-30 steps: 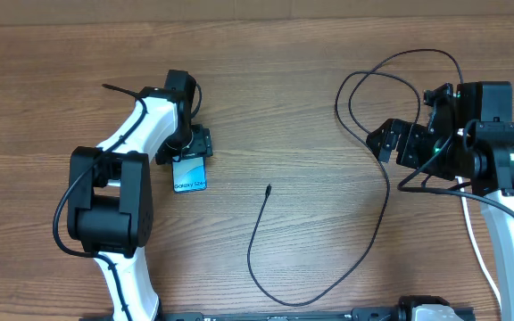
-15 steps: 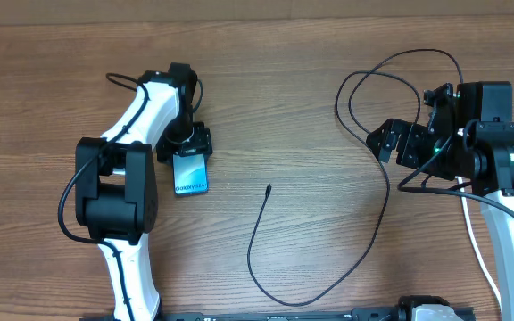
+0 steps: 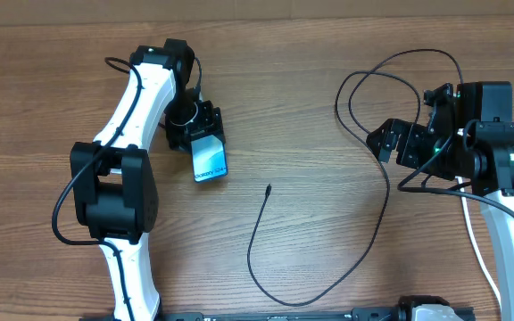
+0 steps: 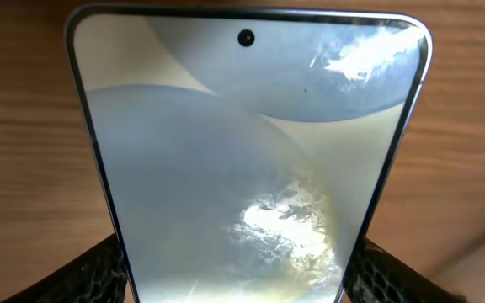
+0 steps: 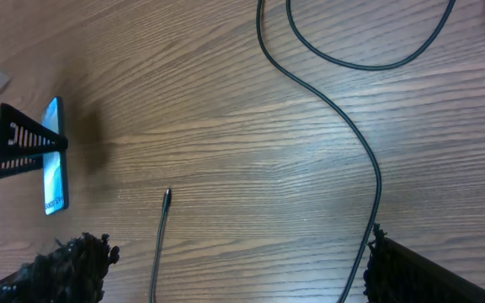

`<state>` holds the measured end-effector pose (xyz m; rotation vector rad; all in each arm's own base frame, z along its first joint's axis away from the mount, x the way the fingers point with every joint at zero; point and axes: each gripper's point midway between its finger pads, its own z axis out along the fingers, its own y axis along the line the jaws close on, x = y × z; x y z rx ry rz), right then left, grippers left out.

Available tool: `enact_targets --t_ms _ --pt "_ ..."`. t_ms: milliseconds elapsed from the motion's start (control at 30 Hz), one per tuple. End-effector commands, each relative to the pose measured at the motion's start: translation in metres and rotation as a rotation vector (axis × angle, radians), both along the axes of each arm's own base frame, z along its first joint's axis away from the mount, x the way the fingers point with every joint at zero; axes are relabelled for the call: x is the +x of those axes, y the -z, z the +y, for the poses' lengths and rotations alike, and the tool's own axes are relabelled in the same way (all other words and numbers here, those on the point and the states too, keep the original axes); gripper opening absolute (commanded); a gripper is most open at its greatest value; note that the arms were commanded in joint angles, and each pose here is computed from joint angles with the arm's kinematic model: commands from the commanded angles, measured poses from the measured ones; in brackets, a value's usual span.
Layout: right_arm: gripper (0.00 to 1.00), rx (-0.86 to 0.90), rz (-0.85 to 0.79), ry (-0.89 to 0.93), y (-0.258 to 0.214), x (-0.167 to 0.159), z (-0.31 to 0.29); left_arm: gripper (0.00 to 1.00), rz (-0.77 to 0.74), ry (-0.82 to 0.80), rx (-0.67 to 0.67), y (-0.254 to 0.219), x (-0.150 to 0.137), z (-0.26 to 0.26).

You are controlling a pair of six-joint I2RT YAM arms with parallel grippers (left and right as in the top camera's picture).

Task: Plug charger to phone and switch on socket
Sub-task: 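Lift the phone with the left gripper and tilt it upright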

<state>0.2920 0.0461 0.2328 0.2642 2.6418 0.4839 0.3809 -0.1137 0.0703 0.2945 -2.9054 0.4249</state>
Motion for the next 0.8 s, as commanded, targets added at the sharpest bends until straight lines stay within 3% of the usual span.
enact_targets --t_ms 0,200,267,400,767 --pt "1.00 0.007 -0.036 -0.002 -0.011 0.004 0.001 0.65 0.015 -0.004 -0.210 -0.025 -0.002 -0.035" --pt "1.00 0.021 -0.026 0.023 -0.011 0.004 0.001 0.63 0.055 -0.026 -0.362 -0.041 -0.007 -0.056" --pt "1.00 0.021 -0.025 0.023 -0.011 0.004 0.001 0.53 0.066 -0.035 -0.419 -0.048 -0.008 -0.064" --pt "1.00 0.024 -0.023 0.030 -0.011 0.004 0.001 0.47 0.088 -0.052 -0.527 -0.062 -0.009 -0.077" --pt "1.00 0.048 -0.011 0.061 -0.011 0.004 0.001 0.46 0.121 -0.139 -0.540 -0.064 -0.003 -0.081"
